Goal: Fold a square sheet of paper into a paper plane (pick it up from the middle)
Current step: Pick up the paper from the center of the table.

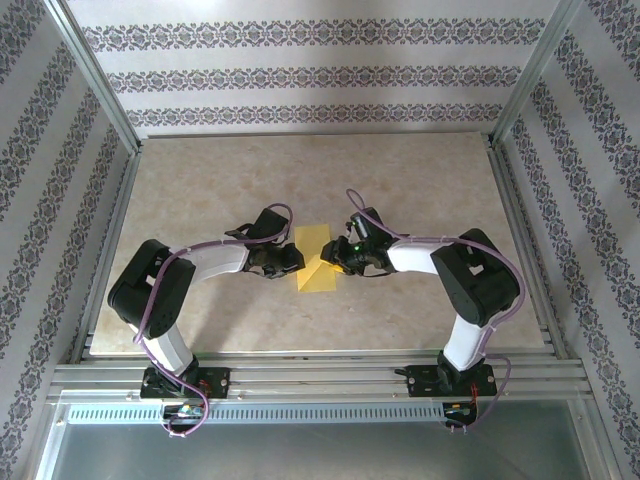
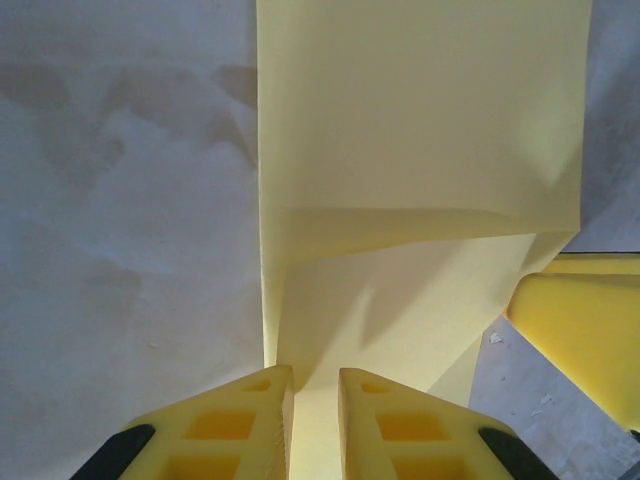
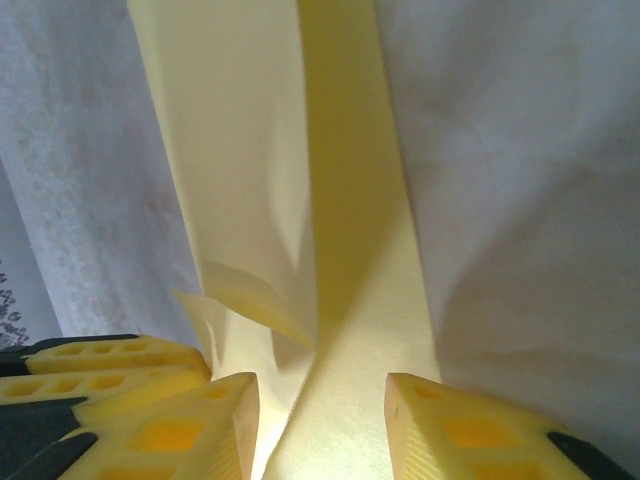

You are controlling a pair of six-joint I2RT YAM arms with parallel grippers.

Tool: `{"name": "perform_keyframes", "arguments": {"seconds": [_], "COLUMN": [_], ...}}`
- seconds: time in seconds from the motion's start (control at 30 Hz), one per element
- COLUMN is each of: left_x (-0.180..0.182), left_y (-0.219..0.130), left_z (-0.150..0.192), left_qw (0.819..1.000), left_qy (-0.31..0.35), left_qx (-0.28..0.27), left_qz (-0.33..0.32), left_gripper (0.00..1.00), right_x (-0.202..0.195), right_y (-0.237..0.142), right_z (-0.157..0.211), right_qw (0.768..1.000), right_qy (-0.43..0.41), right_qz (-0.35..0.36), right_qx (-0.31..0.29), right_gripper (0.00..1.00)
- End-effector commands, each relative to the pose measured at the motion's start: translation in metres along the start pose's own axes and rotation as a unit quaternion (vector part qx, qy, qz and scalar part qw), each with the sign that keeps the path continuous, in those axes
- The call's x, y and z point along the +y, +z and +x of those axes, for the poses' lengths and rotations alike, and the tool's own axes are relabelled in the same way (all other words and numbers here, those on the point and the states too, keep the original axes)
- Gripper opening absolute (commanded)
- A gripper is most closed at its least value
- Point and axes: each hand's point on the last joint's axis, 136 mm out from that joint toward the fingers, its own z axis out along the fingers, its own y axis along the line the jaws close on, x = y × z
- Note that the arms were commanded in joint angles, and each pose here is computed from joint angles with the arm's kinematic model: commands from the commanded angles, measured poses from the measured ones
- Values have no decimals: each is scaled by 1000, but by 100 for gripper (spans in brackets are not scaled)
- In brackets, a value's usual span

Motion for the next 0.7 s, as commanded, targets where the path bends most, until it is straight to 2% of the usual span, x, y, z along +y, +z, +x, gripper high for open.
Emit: {"name": "perform_keyframes", "arguments": {"seconds": [0.0, 0.37, 0.6, 0.67], "left_x": [3, 6, -2, -8], "left_y": [-1, 0, -13, -26], "left_z": [-6, -5, -10, -14], "left_qw": [1000, 1000, 1000, 999], "left_qy": [-7, -8, -6, -1], "left_qx": [-12, -8, -25, -37], "left_qz": [-1, -5, 10, 19], "left_gripper": [19, 19, 16, 16], "right_x": [26, 32, 38, 46], "right_y": [4, 17, 16, 9], "right_z": [-3, 2, -3, -10], "right_qw": [999, 997, 994, 992], "right_qy": [-24, -38, -76, -90], "right_qz": [-37, -57, -74, -89], "right_qx": [4, 18, 1, -16], "right_gripper": [36, 24, 2, 0]}}
